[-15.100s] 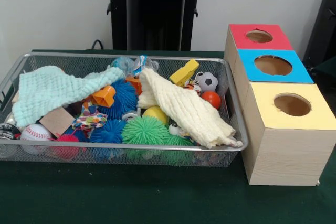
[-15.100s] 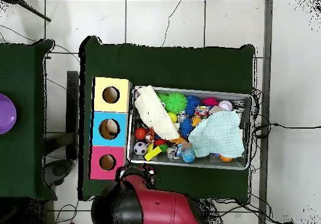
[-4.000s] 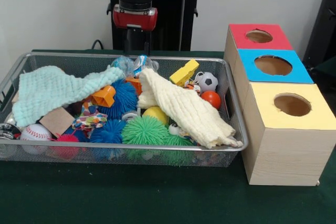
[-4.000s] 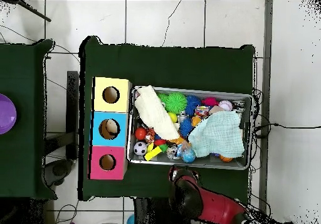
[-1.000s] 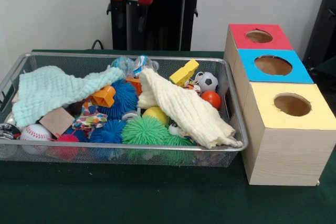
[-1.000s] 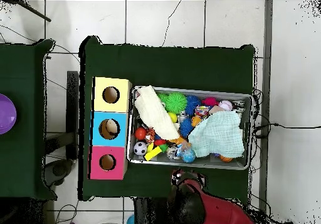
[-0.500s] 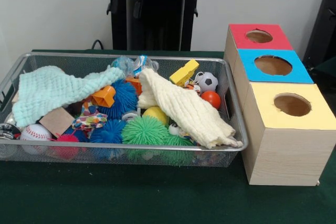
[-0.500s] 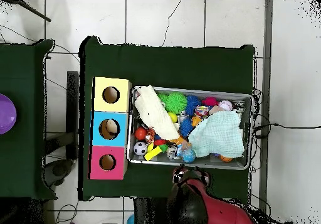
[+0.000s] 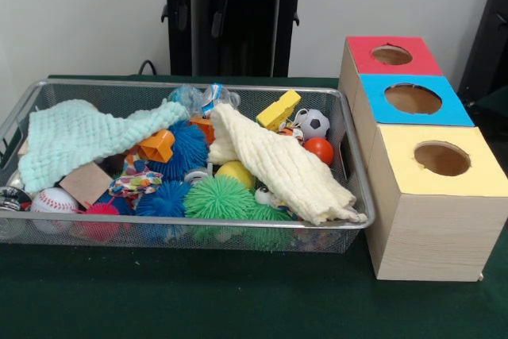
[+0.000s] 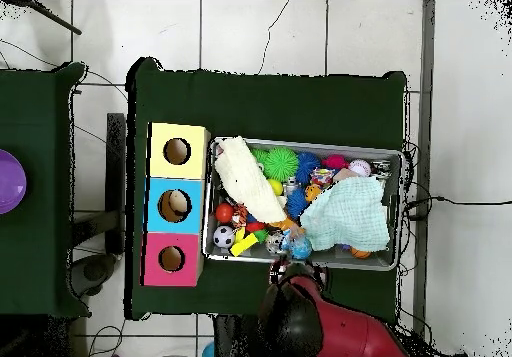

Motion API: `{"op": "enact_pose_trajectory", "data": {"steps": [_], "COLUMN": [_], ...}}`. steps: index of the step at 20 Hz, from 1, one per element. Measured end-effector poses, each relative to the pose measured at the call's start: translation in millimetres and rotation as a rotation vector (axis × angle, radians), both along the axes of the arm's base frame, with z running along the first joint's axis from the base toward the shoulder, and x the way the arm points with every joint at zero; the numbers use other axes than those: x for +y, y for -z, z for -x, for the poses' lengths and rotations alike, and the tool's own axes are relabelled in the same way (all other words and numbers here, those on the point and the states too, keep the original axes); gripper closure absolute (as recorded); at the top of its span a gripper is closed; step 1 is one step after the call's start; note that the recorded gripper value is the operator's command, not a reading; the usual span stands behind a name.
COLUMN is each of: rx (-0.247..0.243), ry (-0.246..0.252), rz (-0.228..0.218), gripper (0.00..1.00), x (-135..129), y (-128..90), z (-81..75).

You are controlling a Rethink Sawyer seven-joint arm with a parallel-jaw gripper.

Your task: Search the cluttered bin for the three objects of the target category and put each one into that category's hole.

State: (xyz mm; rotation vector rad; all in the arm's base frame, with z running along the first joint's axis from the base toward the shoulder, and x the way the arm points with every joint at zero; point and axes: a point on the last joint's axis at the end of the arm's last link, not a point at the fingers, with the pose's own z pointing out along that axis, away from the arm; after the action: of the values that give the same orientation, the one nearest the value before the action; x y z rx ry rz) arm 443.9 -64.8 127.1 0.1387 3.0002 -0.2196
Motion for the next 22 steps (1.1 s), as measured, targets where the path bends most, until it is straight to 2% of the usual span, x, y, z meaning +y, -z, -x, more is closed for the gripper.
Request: {"op": "enact_pose_trajectory", "data": {"steps": [4,12,18,22], "rx": [0.003,0.036,0.025,0.028], "ry": [-0.004,-0.002,-0.013,-0.019], "rz": [-0.002,-0.019,-0.026,-0.029], "gripper": [0.0,0.0,0.0,0.0], "x": [0,-2,-3,-1], "y": [6,29,53,58], "z": [-5.9,-6.9,-14.9,-17.0]}}
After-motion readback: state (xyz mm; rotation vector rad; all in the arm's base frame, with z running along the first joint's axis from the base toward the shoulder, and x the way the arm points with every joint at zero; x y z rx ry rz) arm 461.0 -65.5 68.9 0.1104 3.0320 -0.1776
